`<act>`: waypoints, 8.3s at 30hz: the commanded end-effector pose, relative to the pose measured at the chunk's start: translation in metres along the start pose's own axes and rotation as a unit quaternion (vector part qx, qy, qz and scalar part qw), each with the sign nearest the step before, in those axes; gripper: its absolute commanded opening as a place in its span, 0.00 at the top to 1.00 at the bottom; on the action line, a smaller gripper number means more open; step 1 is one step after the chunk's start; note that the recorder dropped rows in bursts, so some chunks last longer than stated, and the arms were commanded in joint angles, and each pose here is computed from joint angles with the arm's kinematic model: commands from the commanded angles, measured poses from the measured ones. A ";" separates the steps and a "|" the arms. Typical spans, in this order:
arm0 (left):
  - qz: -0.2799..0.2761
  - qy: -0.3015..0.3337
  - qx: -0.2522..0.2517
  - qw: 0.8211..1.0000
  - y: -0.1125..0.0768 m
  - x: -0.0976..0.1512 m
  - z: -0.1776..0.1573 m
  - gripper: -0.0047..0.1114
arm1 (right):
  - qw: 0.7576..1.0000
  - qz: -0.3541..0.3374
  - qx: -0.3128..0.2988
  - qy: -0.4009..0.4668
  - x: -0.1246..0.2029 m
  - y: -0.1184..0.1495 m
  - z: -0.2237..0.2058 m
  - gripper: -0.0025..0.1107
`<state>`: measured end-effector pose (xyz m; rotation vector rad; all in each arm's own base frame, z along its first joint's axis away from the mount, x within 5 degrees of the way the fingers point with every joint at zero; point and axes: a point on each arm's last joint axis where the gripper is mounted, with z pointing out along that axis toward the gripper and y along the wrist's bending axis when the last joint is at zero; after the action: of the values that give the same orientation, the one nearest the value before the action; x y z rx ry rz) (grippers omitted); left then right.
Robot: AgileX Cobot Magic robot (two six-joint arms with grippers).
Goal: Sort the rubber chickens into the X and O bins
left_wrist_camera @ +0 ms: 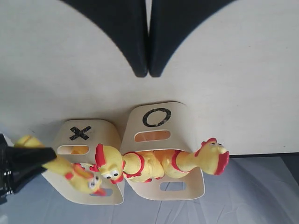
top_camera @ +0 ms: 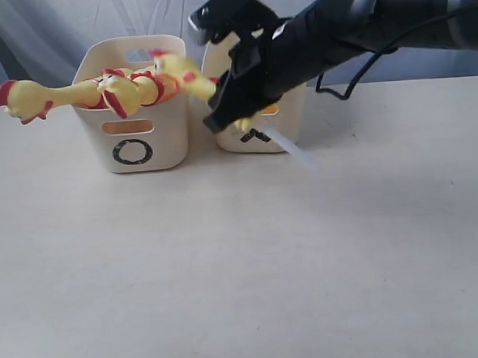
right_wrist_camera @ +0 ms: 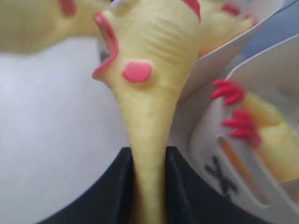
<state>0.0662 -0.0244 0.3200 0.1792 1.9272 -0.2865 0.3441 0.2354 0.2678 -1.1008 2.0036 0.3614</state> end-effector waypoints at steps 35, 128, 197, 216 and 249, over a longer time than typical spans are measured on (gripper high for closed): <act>-0.007 -0.004 0.007 1.000 -0.001 0.001 -0.001 0.96 | 0.893 0.046 0.336 -0.296 -0.037 -0.083 0.073 0.99; 0.016 0.003 -0.008 1.000 0.001 0.002 -0.001 0.96 | 0.876 0.305 0.270 -0.260 0.116 0.016 -0.207 0.98; 0.030 -0.066 -0.014 0.997 -0.003 0.005 -0.029 0.96 | 0.792 0.313 0.275 -0.446 0.212 0.116 -0.293 0.99; 0.049 -0.173 -0.028 0.983 -0.012 0.018 -0.071 0.96 | 0.789 0.316 0.283 -0.444 0.213 0.115 -0.293 0.99; 0.091 -0.265 -0.130 0.951 0.030 0.095 0.017 0.96 | 0.884 0.093 0.415 -0.196 0.272 0.106 -0.238 0.99</act>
<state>0.0539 -0.0016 0.2286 0.1144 1.3227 0.0821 0.0567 0.0028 0.2053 -0.2477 1.5704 -0.1751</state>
